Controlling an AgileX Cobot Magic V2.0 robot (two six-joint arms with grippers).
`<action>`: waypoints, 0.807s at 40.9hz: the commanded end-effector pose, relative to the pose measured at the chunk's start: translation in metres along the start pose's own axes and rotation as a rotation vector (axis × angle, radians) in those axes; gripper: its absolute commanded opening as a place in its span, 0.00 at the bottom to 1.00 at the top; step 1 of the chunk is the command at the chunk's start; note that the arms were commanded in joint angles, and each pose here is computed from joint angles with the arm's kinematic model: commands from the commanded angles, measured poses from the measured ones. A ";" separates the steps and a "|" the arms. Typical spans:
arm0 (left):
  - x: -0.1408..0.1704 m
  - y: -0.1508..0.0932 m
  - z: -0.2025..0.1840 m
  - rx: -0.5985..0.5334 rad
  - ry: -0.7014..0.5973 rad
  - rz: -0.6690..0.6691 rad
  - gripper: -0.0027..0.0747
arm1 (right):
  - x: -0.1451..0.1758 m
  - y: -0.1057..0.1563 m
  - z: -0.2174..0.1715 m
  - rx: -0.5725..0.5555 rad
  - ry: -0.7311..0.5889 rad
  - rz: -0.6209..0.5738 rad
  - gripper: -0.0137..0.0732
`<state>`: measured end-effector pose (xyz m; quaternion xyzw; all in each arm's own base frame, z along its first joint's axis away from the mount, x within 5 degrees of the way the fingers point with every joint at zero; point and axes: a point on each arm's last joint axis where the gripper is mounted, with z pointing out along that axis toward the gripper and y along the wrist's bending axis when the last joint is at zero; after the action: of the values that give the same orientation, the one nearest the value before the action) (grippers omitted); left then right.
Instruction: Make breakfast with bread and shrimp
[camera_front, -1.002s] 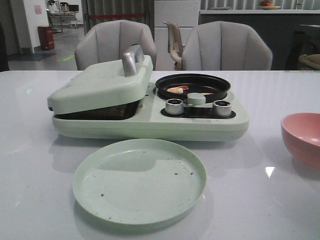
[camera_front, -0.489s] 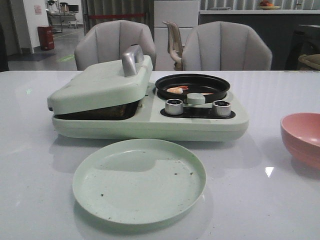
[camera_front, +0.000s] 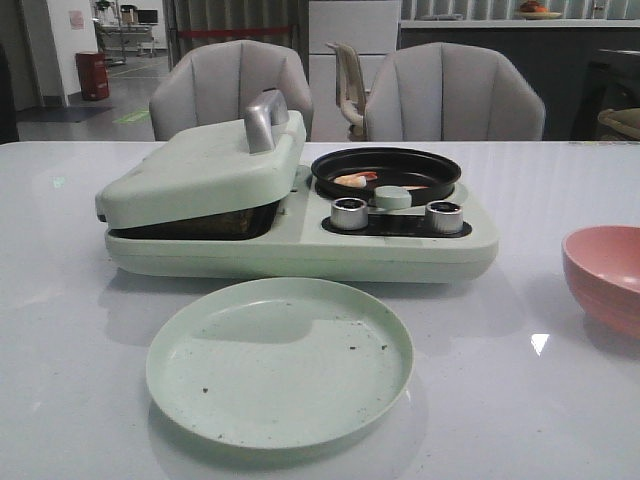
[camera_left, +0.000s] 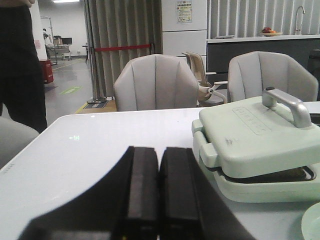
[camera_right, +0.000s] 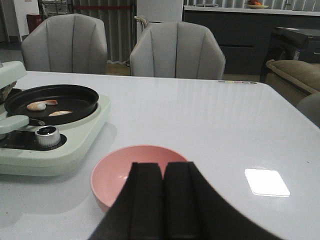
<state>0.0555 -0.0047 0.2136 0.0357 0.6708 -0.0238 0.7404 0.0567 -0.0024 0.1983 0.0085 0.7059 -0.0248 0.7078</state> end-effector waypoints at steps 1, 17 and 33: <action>-0.007 0.000 -0.002 0.002 -0.101 -0.016 0.16 | -0.018 -0.002 -0.004 0.022 -0.159 -0.007 0.21; -0.007 0.000 -0.002 0.002 -0.101 -0.016 0.16 | -0.023 -0.001 -0.005 0.015 -0.221 0.015 0.21; -0.007 0.000 -0.002 0.002 -0.101 -0.016 0.16 | -0.023 -0.001 -0.005 0.015 -0.220 0.015 0.21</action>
<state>0.0555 -0.0047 0.2136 0.0357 0.6708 -0.0238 0.7404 0.0563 -0.0031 0.2063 0.0199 0.6737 -0.0191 0.7385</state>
